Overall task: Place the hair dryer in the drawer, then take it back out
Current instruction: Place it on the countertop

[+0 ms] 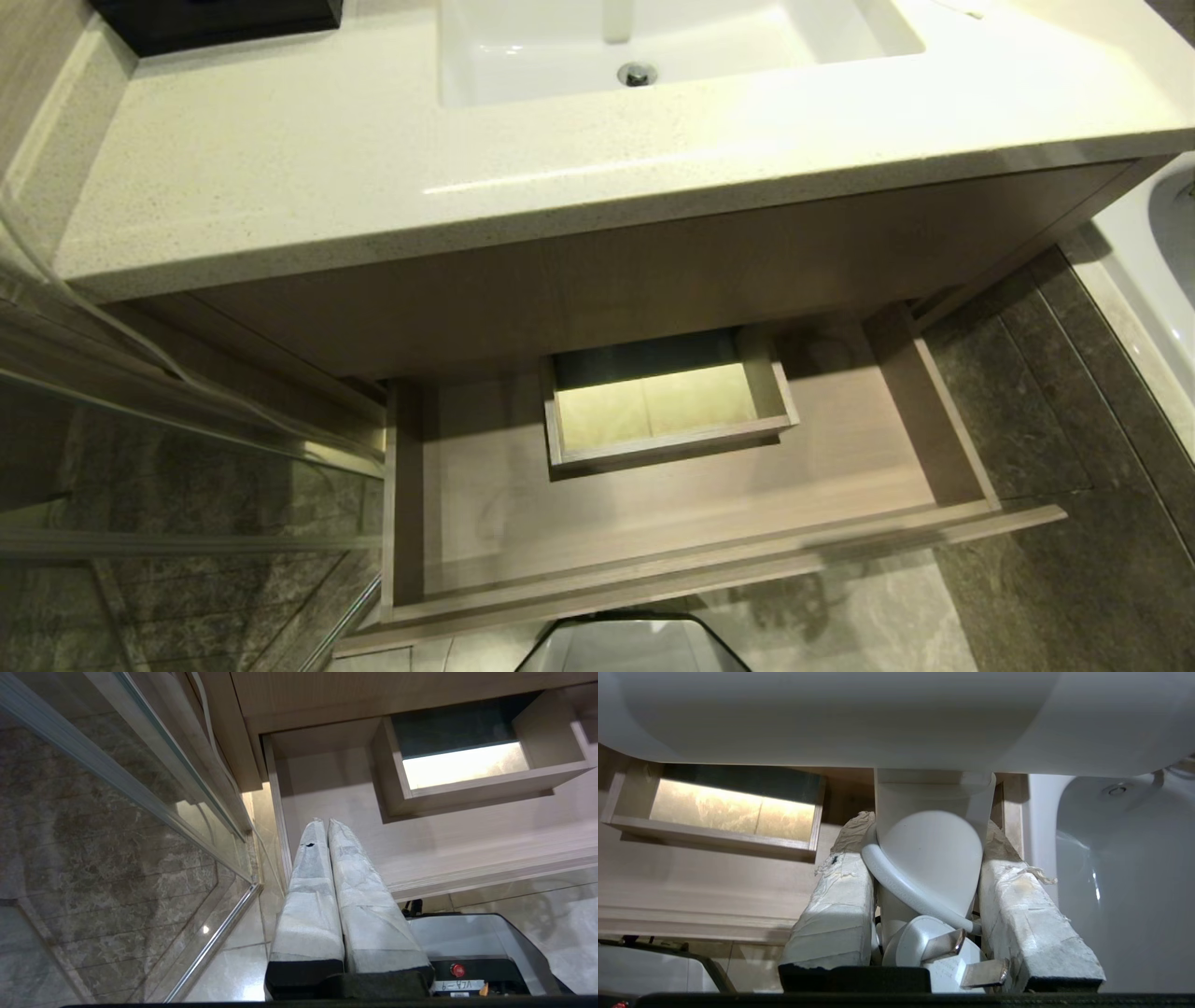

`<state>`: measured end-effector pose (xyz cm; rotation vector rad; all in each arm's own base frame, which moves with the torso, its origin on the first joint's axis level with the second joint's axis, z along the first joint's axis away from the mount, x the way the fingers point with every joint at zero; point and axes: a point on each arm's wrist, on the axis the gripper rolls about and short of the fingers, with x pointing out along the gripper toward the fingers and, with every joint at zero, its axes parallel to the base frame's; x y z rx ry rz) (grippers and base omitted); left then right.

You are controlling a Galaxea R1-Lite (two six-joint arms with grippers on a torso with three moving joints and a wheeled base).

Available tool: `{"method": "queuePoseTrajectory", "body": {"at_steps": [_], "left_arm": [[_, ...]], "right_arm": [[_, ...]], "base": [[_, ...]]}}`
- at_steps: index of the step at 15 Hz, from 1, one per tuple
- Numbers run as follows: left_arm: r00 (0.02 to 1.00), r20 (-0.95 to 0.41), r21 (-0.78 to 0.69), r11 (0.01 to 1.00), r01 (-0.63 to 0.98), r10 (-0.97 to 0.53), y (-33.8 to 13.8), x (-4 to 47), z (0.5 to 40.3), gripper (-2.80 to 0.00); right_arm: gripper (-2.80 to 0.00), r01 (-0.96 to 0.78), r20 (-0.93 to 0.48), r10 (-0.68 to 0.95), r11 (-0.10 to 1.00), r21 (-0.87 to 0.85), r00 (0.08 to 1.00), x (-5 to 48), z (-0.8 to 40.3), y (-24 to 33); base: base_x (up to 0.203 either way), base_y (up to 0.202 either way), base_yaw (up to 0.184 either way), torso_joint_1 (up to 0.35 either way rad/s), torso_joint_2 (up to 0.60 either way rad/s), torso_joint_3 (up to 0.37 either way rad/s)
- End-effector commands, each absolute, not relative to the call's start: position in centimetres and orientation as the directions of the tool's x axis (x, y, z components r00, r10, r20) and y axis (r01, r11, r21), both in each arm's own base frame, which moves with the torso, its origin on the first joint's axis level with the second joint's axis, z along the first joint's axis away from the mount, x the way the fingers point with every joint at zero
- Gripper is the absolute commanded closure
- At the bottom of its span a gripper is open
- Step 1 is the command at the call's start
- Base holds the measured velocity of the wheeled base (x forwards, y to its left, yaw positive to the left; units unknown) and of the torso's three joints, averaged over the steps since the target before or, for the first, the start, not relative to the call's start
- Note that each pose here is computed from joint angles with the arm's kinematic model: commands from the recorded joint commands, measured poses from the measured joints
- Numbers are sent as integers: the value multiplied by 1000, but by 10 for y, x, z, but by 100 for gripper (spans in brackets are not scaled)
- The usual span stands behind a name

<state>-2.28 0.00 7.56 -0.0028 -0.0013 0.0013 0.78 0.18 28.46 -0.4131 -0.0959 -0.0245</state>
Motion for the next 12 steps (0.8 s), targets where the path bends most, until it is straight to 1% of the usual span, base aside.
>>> {"method": "queuePoseTrajectory", "body": {"at_steps": [1, 4, 7, 9, 12], "left_arm": [[1000, 0, -3, 1000, -2, 2, 0, -23, 75, 0], [1000, 0, -3, 1000, -2, 2, 0, -23, 75, 0], [1000, 0, -3, 1000, -2, 2, 0, -23, 75, 0], [1000, 0, -3, 1000, -2, 2, 0, -23, 75, 0], [1000, 0, -3, 1000, -2, 2, 0, -23, 75, 0]], "right_arm": [[0, 40, 90, -4, 915, -402, 996, 9, 284, 2], [0, 67, 96, -31, 914, -400, 995, 9, 284, 1], [0, 197, 92, -174, 895, -400, 980, 10, 282, -3], [0, 200, 93, -177, 893, -404, 980, 11, 284, -3], [0, 187, 100, -160, 897, -401, 982, 11, 284, -3]], "base": [[0, 0, 0, 237, -448, -223], [0, 0, 0, 202, -389, -188], [0, 0, 0, 57, -122, -51], [0, 0, 0, 100, -9, 89], [0, 0, 0, 241, -13, 220]]}}
